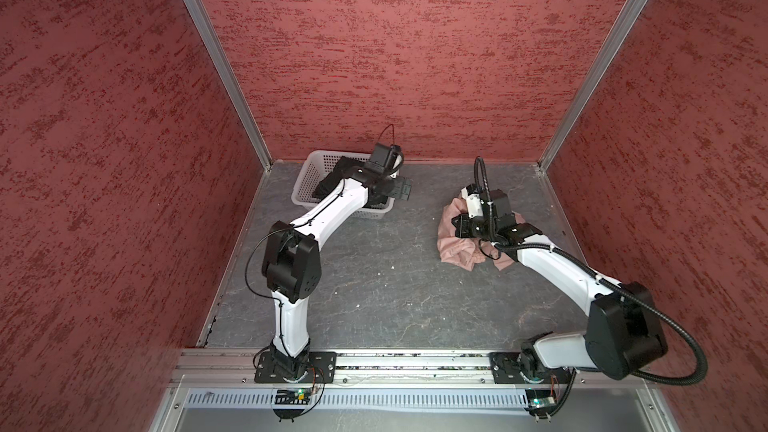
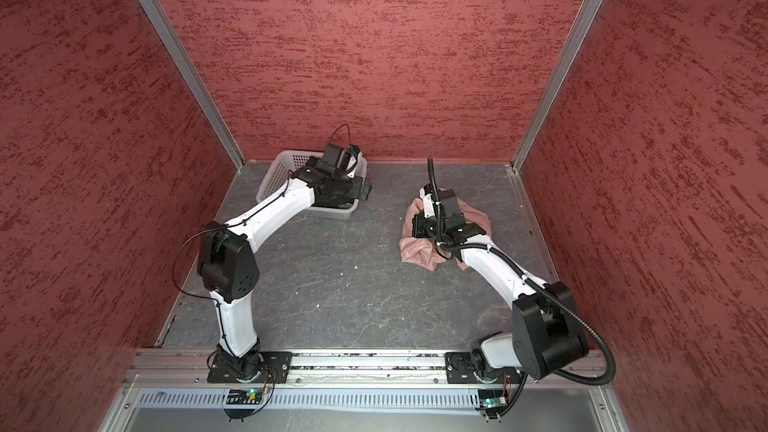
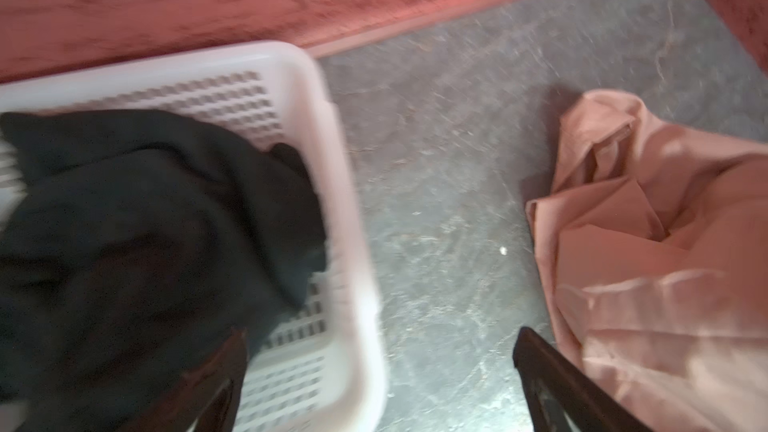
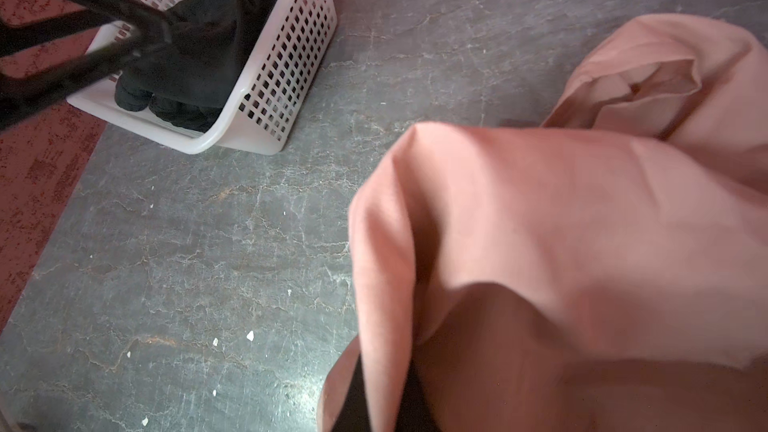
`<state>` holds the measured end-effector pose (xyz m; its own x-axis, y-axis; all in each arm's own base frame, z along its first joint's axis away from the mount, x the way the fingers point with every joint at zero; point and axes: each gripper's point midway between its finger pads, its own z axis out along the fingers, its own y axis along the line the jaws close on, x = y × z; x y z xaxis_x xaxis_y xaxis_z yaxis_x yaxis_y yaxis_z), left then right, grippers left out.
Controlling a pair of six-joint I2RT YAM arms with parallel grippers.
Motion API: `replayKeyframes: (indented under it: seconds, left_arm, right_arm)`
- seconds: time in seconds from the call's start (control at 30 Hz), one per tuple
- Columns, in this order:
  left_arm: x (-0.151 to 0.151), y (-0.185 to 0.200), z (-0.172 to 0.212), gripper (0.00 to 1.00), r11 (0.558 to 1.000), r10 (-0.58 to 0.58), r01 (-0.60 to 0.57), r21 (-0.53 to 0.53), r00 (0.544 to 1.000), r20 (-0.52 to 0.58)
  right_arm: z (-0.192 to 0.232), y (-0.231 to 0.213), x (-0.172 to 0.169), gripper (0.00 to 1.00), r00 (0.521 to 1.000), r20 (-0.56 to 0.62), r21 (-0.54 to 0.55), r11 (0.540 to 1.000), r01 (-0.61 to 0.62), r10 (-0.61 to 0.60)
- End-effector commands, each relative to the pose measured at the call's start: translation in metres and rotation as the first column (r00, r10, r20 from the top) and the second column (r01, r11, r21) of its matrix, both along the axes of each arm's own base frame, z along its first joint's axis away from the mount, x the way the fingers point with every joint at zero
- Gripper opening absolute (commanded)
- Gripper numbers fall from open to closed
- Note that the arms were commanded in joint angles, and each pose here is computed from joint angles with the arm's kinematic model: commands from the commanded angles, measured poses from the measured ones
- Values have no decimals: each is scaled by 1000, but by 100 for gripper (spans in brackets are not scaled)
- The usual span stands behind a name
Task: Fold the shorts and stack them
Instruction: 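Push the basket farther from the robot with the left gripper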
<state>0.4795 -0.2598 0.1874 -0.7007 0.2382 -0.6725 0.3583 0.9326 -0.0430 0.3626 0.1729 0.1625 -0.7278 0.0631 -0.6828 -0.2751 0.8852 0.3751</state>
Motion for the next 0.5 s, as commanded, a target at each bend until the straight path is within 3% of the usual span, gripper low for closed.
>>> replayKeyframes:
  seconds: [0.0, 0.47]
  left_arm:
    - [13, 15, -34, 99, 986, 81, -73, 150, 996, -45]
    - [46, 35, -72, 99, 964, 142, -126, 236, 989, -51]
  right_arm:
    - [21, -5, -3, 0, 998, 61, 12, 1000, 22, -22]
    - [19, -10, -18, 0, 998, 48, 21, 999, 30, -31]
